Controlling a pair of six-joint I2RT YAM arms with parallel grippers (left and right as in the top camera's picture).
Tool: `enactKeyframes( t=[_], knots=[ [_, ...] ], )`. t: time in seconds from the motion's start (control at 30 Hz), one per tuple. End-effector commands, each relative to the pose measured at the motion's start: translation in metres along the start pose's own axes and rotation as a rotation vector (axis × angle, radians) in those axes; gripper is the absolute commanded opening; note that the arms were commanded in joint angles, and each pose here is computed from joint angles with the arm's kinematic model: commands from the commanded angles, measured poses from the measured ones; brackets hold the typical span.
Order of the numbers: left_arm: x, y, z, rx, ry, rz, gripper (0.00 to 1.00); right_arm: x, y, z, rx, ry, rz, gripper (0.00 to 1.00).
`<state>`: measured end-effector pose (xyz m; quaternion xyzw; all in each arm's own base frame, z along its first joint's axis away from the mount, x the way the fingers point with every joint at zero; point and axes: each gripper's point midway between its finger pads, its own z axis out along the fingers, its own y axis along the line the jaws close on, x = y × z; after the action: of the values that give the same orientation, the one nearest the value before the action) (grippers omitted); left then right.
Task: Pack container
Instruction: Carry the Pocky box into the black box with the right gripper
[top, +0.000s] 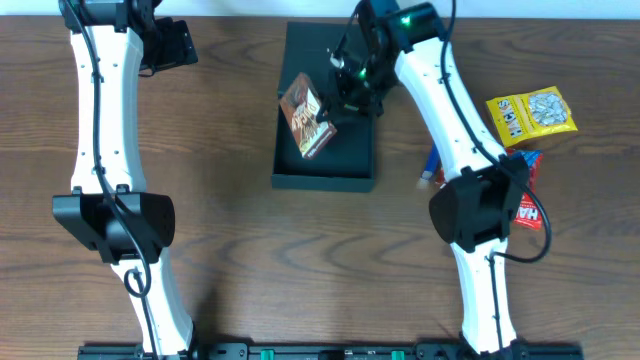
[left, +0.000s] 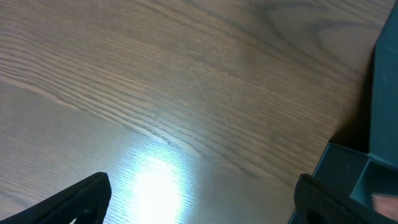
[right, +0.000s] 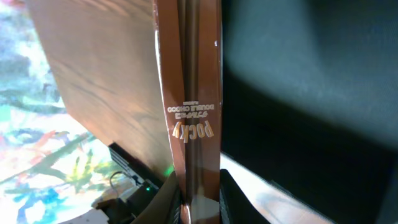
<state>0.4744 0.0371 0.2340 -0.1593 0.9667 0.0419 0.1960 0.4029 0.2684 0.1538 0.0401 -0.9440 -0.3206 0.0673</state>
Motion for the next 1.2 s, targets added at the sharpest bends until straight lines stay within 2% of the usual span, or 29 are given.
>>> enactKeyframes(
  t=[0.0,0.3,0.4,0.47,0.57,0.63,0.77,0.87,0.97,1.0,1.03,1.07,1.13,1.17],
  knots=[
    [-0.003,-0.002,-0.006,0.03,-0.015,0.01,0.95,0.003,-0.007,0.017,-0.023,0.046,0.087,0.17],
    [-0.004,-0.007,-0.007,0.058,-0.015,0.009,0.95,0.004,-0.021,0.048,-0.043,0.086,0.208,0.21],
    [-0.004,-0.007,-0.007,0.058,-0.015,0.01,0.95,0.005,-0.026,0.055,-0.036,0.09,0.219,0.5],
    [-0.005,-0.007,-0.007,0.058,-0.018,0.009,0.95,0.006,-0.031,0.056,-0.018,0.091,0.225,0.64],
    [-0.005,-0.009,-0.007,0.068,-0.019,0.01,0.95,0.004,-0.036,0.056,0.016,0.077,0.222,0.73],
    [-0.005,-0.012,-0.007,0.082,-0.019,0.01,0.95,0.001,-0.044,0.053,0.062,0.053,0.22,0.88],
    [-0.005,-0.012,-0.007,0.082,-0.02,0.009,0.95,-0.004,-0.058,0.033,0.173,-0.012,0.218,0.91],
    [-0.005,-0.012,-0.007,0.085,-0.019,0.009,0.95,-0.01,-0.051,0.01,0.214,-0.086,0.149,0.91],
    [-0.005,-0.013,-0.007,0.085,-0.019,0.009,0.95,-0.013,-0.047,-0.014,0.279,-0.159,0.057,0.85],
    [-0.005,-0.013,-0.007,0.085,-0.019,0.01,0.95,-0.012,-0.048,-0.019,0.306,-0.172,0.035,0.78],
    [-0.005,-0.013,-0.007,0.086,-0.019,0.01,0.95,-0.011,-0.05,-0.023,0.336,-0.18,0.019,0.65],
    [-0.005,-0.013,-0.007,0.086,-0.019,0.01,0.95,-0.009,-0.054,-0.026,0.374,-0.182,0.006,0.43],
    [-0.005,-0.013,-0.007,0.086,-0.019,0.01,0.95,-0.005,-0.061,-0.025,0.418,-0.164,-0.011,0.15],
    [-0.005,-0.014,-0.007,0.089,-0.018,0.01,0.95,-0.004,-0.065,-0.022,0.437,-0.149,-0.018,0.05]
  ],
)
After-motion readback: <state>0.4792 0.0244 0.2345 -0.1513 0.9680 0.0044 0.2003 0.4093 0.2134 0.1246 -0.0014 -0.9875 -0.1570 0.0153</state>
